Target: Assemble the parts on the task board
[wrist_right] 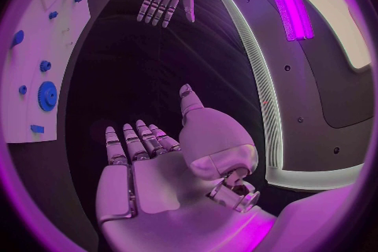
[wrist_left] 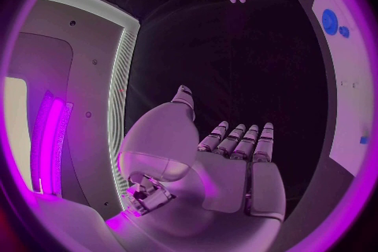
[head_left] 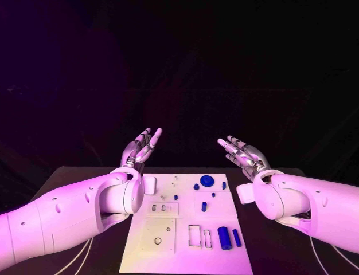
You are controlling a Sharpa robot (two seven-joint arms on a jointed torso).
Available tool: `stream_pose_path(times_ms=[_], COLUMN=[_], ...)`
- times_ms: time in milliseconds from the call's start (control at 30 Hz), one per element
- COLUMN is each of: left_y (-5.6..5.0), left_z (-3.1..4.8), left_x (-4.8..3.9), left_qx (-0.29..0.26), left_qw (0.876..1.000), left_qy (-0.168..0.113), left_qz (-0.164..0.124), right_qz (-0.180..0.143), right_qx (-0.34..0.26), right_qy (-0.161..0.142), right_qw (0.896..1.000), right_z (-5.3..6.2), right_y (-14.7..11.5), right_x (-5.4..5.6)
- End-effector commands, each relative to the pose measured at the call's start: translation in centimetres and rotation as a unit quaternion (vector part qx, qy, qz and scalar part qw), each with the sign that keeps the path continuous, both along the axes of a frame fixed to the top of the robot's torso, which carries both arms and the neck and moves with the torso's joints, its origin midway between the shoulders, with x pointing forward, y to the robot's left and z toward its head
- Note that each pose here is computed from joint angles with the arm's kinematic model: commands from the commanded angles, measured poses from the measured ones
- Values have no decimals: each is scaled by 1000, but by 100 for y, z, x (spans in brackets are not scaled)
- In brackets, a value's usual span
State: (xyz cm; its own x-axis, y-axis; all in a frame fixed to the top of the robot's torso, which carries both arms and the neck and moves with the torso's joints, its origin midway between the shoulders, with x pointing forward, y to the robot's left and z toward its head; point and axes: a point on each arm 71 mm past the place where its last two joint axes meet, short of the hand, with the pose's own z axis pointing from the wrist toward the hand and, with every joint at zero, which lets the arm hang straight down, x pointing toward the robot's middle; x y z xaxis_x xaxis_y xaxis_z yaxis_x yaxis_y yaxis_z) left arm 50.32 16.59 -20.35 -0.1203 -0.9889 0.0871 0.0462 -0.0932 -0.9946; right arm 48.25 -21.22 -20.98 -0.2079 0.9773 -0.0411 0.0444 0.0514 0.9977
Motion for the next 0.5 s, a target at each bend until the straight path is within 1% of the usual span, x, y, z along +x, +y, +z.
stream_pose_path(times_ms=[33,200,233,300,367,433,500], left_y=[-45,-45,51,84,112,143,157], left_z=[30,30,18,18,19,22,23], left_x=[-3,-3,20,20,20,18,17], left_qx=[-21,-21,-20,-20,-18,-13,-11], left_qw=[999,999,999,999,999,999,999], left_qy=[-15,-15,-13,-14,-15,-16,-17], left_qz=[-29,-29,-28,-28,-30,-37,-41], right_qz=[81,94,80,72,68,69,70], right_qx=[-9,-14,-93,-122,-146,-170,-183], right_qy=[25,29,-55,-79,-96,-110,-116], right_qw=[996,995,991,987,982,977,974], right_z=[-14,-5,73,92,107,126,134], right_y=[72,60,32,3,-30,-57,-66], right_x=[-11,-2,30,46,60,76,83])
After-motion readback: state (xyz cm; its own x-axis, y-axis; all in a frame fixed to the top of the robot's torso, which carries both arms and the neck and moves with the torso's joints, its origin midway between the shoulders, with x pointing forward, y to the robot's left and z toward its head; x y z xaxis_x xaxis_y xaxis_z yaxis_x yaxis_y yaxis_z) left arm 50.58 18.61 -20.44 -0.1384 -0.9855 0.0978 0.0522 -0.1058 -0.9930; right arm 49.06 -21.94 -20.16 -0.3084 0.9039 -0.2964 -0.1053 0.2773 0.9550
